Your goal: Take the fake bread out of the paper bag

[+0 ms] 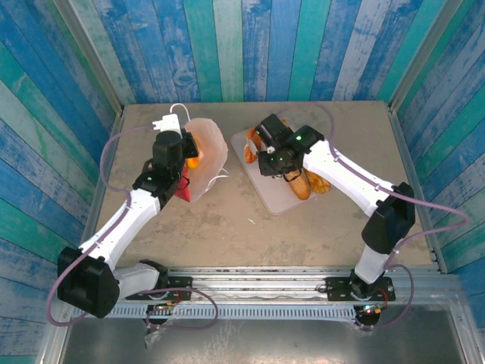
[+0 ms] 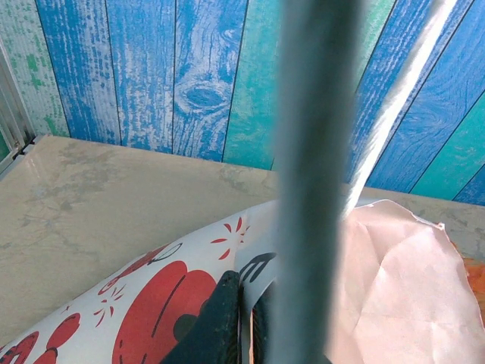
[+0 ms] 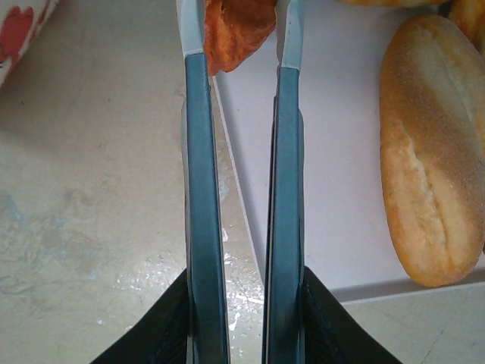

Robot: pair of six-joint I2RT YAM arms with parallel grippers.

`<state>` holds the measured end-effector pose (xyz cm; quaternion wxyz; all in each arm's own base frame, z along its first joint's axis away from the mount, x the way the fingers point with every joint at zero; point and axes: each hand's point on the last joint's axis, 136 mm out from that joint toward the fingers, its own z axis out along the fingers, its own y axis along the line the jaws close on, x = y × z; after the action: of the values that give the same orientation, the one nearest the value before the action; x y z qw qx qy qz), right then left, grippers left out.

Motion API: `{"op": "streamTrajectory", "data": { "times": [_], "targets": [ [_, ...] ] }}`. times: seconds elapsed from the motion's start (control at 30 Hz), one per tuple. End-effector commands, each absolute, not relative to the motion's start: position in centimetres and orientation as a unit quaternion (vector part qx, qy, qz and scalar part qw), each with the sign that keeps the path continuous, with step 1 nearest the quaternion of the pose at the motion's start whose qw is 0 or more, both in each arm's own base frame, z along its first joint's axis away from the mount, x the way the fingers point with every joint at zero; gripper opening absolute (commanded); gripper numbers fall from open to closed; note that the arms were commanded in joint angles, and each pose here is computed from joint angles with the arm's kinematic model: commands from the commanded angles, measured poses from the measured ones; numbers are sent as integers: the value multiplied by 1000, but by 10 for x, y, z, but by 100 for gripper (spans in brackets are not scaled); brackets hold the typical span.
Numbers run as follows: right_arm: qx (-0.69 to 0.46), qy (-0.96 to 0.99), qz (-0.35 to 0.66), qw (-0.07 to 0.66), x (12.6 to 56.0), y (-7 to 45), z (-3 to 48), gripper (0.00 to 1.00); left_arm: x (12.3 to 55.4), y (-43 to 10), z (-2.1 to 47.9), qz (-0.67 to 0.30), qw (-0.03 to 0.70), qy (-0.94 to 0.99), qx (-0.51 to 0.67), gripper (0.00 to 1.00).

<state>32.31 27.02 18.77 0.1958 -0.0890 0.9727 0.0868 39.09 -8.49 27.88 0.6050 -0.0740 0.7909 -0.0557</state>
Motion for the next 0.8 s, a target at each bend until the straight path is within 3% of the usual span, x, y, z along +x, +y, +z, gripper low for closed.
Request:
{"op": "streamTrajectory", "data": {
  "times": [0.0,0.77],
  "targets": [
    [-95,974,63,197,331,263,188,25,385,-81,283,-53,611,787,-73,10],
    [-90,982,44,163,368,271,155,34,388,-86,276,-61,605,791,-67,10]
  ]
}}
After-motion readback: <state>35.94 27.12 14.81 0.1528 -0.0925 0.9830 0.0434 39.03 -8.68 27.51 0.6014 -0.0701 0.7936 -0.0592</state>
